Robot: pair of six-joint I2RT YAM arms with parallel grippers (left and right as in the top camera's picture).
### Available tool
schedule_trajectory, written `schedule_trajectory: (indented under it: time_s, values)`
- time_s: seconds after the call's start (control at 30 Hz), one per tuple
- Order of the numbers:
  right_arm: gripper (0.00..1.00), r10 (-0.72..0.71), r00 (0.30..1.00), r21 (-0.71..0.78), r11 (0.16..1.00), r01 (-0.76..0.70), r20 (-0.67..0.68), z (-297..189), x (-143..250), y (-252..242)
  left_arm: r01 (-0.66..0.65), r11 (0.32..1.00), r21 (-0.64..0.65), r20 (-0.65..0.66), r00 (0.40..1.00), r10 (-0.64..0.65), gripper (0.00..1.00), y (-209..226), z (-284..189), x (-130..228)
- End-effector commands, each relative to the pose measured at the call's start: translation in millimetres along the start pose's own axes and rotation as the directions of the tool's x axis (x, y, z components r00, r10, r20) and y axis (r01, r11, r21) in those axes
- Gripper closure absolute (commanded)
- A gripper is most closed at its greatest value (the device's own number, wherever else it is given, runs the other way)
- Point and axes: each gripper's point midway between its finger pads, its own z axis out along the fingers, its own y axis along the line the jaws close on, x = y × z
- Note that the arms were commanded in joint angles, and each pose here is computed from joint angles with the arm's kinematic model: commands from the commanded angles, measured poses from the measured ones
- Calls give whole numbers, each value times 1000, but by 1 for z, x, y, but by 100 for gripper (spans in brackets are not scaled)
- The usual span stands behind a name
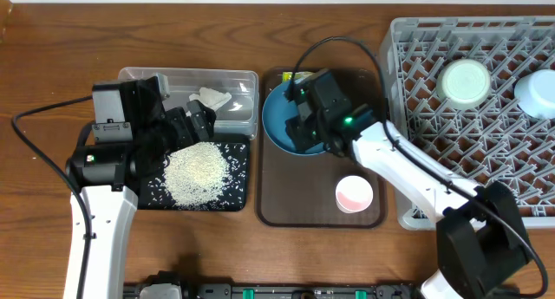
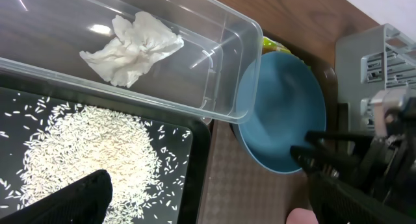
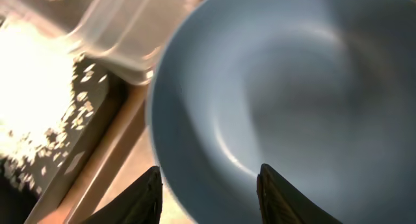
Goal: Sort waste into correct bins and load items into the dishwasher rack
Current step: 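Grasp the blue plate's rim with the right gripper and tilt it up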
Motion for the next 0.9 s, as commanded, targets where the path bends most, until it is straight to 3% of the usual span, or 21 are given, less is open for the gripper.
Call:
schedule_trajectory:
  time_s: [0.0,0.87]
  values:
    - [54,-72,997,-37,997,71,-23,3,8,16,-3,1000,11,2,1000,3,2,-3,-1,-3]
    - [49,-248,965,-66,968,242,-91,28,60,22,-3,1000,11,2,1000,3,2,-3,-1,-3]
